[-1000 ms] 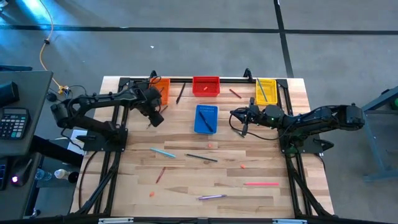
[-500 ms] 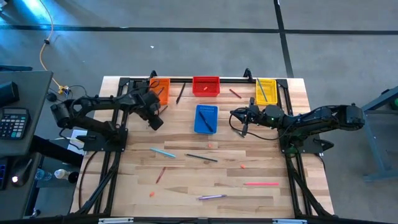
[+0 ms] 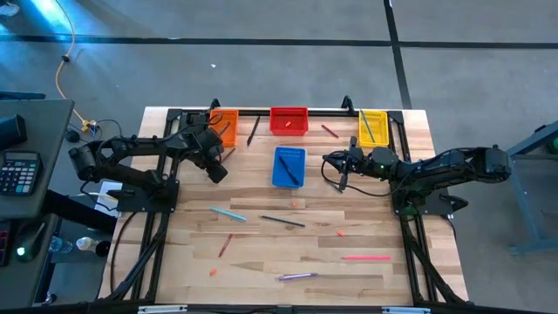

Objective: Sort crayons/erasers/pens/pencils in bins
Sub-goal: Put the black pencil into the yellow bin

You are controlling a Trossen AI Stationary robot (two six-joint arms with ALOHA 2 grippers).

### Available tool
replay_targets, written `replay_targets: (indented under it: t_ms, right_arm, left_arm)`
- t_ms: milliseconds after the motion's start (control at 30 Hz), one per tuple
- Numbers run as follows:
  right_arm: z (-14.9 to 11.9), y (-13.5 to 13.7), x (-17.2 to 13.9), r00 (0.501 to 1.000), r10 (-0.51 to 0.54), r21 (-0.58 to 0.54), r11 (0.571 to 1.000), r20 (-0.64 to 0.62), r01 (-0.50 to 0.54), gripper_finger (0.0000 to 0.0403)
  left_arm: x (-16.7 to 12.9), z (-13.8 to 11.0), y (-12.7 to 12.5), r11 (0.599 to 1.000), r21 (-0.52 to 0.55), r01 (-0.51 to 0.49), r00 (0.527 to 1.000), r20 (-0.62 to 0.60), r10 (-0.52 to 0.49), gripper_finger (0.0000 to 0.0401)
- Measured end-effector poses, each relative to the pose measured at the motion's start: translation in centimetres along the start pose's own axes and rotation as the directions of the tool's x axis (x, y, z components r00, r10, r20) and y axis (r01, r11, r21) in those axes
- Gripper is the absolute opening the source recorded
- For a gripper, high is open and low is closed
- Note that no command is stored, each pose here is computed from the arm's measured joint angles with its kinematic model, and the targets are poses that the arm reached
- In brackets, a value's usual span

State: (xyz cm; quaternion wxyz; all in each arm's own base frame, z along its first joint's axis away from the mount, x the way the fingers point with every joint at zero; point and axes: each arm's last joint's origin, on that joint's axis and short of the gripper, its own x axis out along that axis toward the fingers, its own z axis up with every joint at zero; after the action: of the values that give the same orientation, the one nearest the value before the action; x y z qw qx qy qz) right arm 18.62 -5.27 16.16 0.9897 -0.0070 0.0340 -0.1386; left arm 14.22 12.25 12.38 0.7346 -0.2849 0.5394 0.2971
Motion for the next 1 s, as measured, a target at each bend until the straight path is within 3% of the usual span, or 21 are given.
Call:
replay_targets:
  t_ms: [267, 633, 1000]
  right_arm:
    - [0.0, 0.0, 0.0, 1.0, 0.0, 0.005, 1.0, 0.0, 0.0, 0.0]
    - [0.0, 0.0, 0.0, 1.0, 0.0, 0.007, 1.0, 0.0, 0.0, 0.0]
    - [0.0, 0.0, 0.0, 1.0, 0.001, 0.017, 1.0, 0.0, -0.001, 0.0]
  left_arm:
    - [0.0, -0.1, -0.9, 0.998, 0.069, -0.012, 1.0, 0.007, 0.011, 0.0005]
    - [-0.9, 0.1, -2.5, 0.984, 0.173, 0.046, 0.998, 0.031, -0.052, 0.0007]
    - [-1.8, 0.6, -5.1, 0.94, 0.34, 0.006, 0.996, 0.085, -0.037, 0.0007]
